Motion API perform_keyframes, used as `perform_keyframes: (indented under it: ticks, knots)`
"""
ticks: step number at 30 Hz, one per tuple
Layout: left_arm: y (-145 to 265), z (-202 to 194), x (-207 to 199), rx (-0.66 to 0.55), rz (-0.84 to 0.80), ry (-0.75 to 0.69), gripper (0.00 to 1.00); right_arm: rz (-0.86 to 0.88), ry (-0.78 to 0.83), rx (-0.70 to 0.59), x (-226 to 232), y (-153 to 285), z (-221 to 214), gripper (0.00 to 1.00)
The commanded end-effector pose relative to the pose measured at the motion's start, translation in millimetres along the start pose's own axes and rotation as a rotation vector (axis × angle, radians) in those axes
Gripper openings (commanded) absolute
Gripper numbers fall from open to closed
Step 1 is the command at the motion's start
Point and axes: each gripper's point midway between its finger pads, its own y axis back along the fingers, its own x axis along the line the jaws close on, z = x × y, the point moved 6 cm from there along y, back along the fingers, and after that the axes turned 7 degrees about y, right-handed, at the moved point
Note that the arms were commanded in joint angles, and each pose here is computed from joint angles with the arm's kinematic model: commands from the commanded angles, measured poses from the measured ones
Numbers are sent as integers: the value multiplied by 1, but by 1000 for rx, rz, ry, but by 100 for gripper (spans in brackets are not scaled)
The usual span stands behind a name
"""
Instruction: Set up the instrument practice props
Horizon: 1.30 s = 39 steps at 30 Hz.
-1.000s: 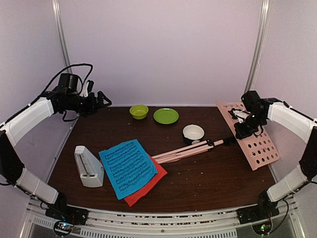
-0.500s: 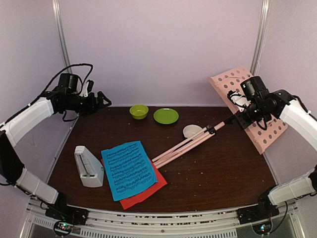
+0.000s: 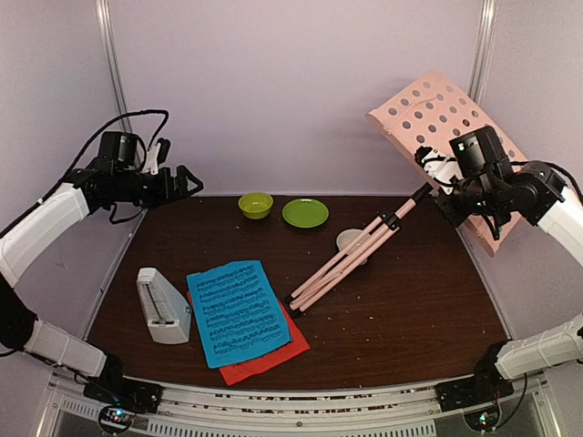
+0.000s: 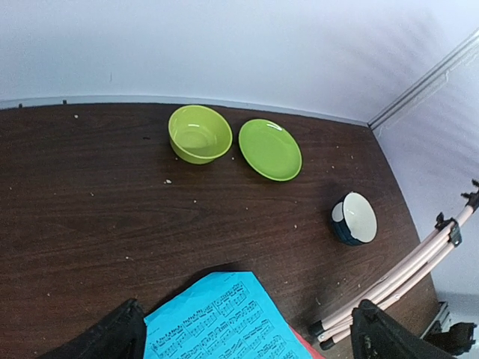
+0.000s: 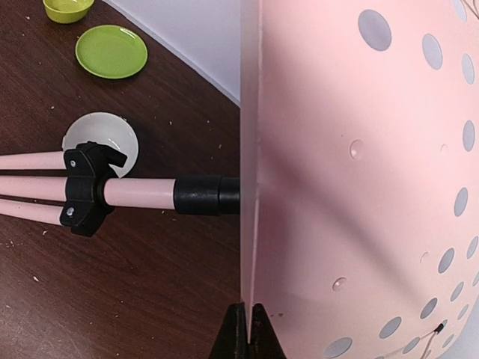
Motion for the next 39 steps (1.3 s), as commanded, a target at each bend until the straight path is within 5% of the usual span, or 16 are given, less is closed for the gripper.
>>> perform_keyframes:
  ticks: [1, 23, 39]
  knots:
    - [12, -1, -23, -88, 9, -181, 98, -322, -148, -231, -73, 65, 44, 0]
    - [-64, -124, -180, -163, -143, -613, 79, -445, -81, -333, -72, 115, 118, 0]
    - [-129, -138, -240, -261, -129, -724, 61, -430, -93, -384, -63, 135, 135, 0]
